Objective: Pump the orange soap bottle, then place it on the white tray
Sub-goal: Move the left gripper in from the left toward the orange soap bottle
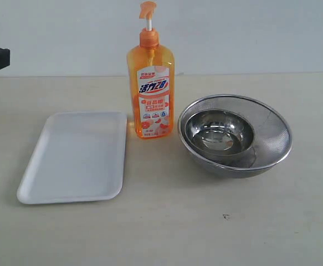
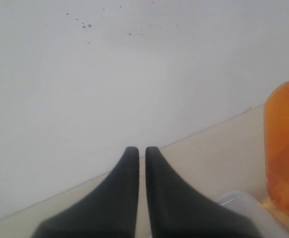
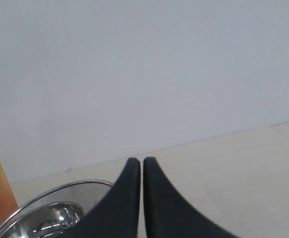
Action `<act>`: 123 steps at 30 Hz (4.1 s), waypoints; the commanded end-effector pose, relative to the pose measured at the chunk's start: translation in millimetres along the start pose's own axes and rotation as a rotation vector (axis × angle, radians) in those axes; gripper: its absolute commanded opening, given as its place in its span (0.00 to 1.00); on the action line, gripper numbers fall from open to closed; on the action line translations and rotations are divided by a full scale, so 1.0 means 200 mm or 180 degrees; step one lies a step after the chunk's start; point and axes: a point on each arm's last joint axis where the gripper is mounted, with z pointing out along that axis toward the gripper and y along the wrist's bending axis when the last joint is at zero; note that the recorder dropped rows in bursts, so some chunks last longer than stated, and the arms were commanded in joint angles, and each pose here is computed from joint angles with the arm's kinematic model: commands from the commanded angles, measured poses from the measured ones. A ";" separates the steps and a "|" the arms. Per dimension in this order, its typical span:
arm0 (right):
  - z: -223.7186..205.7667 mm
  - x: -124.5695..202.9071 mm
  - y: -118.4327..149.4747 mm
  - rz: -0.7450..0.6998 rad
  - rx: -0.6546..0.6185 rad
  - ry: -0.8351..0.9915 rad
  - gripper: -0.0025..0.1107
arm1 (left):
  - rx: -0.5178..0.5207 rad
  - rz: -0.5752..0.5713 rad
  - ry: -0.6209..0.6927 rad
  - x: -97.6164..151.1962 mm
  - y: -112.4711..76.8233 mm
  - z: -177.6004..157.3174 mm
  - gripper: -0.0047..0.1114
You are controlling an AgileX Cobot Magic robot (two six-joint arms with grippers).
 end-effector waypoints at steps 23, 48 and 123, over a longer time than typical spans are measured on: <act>0.00 0.00 0.00 0.0044 0.0004 -0.0023 0.02 | 0.0898 -0.0201 -0.0342 0.23 -0.09 0.31 0.08; 0.03 0.00 0.00 0.0024 0.0047 0.0095 0.02 | 0.2166 -0.0136 -0.0295 0.45 0.01 0.65 0.08; 1.02 -0.38 0.27 -0.1655 -0.0578 0.1577 0.02 | 0.3083 -0.0108 -0.0671 0.56 -0.17 1.03 0.98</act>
